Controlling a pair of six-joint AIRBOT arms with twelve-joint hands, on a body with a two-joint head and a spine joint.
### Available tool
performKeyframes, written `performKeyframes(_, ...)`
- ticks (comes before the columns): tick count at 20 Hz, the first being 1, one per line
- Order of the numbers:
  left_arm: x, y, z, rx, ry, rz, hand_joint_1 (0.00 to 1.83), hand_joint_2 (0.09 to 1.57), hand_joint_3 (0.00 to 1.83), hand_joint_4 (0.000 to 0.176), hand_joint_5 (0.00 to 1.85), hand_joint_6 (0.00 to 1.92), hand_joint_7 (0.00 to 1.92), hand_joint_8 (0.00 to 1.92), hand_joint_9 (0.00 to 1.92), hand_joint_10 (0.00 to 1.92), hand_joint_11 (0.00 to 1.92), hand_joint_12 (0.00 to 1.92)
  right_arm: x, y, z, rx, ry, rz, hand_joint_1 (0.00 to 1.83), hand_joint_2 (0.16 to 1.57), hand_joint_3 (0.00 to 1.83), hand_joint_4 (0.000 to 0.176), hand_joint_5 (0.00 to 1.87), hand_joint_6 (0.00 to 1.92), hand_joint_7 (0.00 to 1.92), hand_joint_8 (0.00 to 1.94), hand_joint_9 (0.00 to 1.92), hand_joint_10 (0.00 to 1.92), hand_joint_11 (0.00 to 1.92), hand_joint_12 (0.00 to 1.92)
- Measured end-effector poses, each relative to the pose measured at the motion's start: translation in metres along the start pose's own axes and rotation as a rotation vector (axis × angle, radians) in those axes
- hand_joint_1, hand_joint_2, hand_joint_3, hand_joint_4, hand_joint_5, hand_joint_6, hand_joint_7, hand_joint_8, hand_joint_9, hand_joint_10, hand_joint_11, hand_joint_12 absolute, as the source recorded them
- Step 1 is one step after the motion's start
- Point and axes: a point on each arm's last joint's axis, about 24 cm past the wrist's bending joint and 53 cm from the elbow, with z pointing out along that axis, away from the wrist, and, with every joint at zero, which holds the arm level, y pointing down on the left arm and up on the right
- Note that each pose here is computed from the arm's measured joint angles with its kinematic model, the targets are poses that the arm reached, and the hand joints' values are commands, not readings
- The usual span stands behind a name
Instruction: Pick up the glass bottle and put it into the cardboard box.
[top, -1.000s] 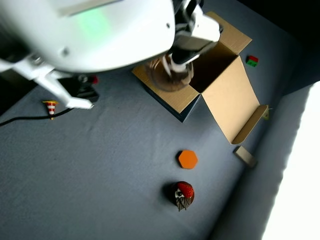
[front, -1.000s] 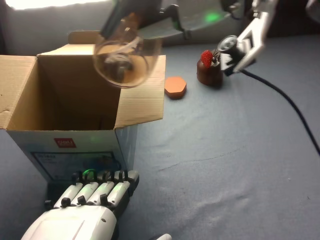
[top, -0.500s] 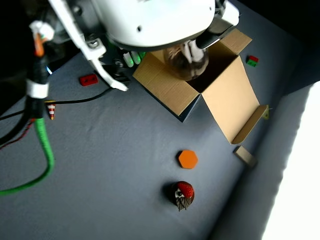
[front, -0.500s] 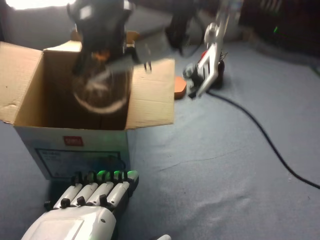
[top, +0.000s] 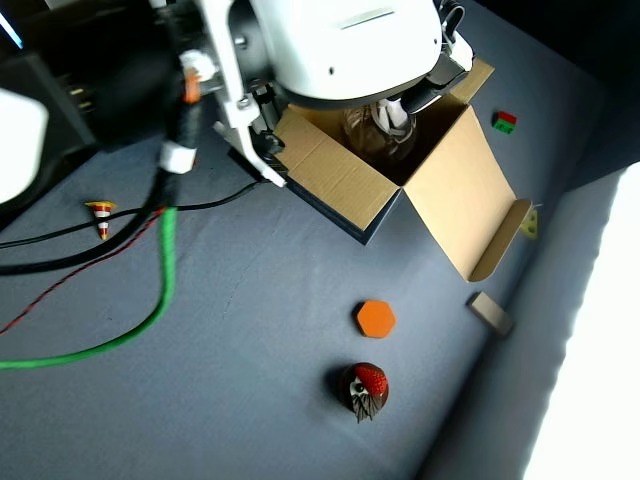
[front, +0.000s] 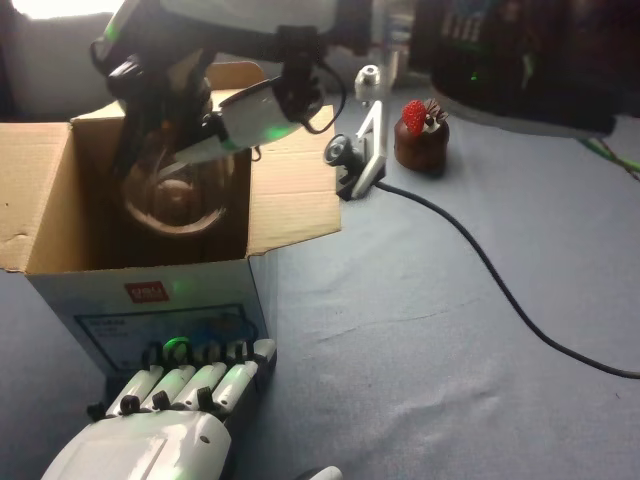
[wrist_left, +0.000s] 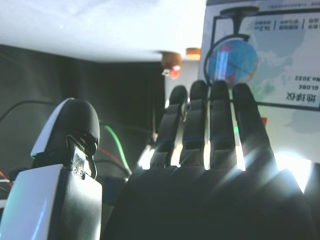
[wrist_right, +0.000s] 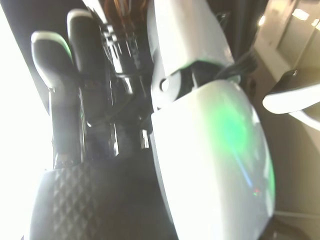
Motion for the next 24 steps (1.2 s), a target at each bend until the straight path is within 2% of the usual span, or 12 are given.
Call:
performKeyframes(8, 0.004, 0.004, -0.001, -0.013, 0.011, -0.001, 0.11, 1.22, 0.00, 0.000, 0.08, 0.01, 0.09, 0.00, 0.06, 0.00, 0.00, 0.00, 0.031, 0.009, 0.026, -0.023, 0.062, -0.082, 1.39, 1.09, 0.00, 0.000, 0.90, 1.00, 1.16, 0.72, 0.94, 1.23, 0.68, 1.60)
performKeyframes(11, 0.004, 0.003, -0.001, -0.009, 0.010, -0.003, 0.09, 1.23, 0.01, 0.000, 0.07, 0.00, 0.09, 0.00, 0.05, 0.00, 0.00, 0.00, 0.042, -0.003, 0.030, 0.006, 0.077, -0.070, 1.39, 1.09, 0.00, 0.000, 0.89, 1.01, 1.16, 0.73, 0.93, 1.24, 0.70, 1.60)
performKeyframes(13, 0.003, 0.003, -0.001, -0.007, 0.008, -0.003, 0.09, 1.23, 0.00, 0.000, 0.09, 0.01, 0.10, 0.00, 0.05, 0.00, 0.00, 0.00, 0.044, -0.016, 0.029, 0.045, 0.078, -0.045, 1.39, 1.09, 0.00, 0.000, 0.89, 1.02, 1.16, 0.73, 0.93, 1.23, 0.71, 1.60)
performKeyframes(15, 0.003, 0.003, -0.001, -0.007, 0.009, -0.004, 0.12, 1.22, 0.00, 0.000, 0.10, 0.01, 0.11, 0.01, 0.06, 0.00, 0.00, 0.00, 0.044, -0.022, 0.028, 0.061, 0.073, -0.051, 1.39, 1.09, 0.00, 0.000, 0.89, 1.02, 1.15, 0.73, 0.94, 1.23, 0.71, 1.60)
performKeyframes(20, 0.003, 0.003, -0.001, -0.006, 0.008, -0.006, 0.08, 1.23, 0.00, 0.000, 0.07, 0.00, 0.09, 0.00, 0.04, 0.00, 0.00, 0.00, 0.046, -0.023, 0.031, 0.067, 0.070, -0.081, 1.39, 1.08, 0.00, 0.000, 0.90, 1.01, 1.17, 0.69, 0.95, 1.21, 0.70, 1.59)
performKeyframes(24, 0.003, 0.003, -0.001, -0.008, 0.009, -0.004, 0.13, 1.21, 0.00, 0.000, 0.08, 0.01, 0.10, 0.01, 0.05, 0.00, 0.00, 0.00, 0.045, -0.024, 0.032, 0.074, 0.064, -0.101, 1.39, 1.09, 0.00, 0.000, 0.90, 1.00, 1.17, 0.71, 0.93, 1.24, 0.67, 1.61)
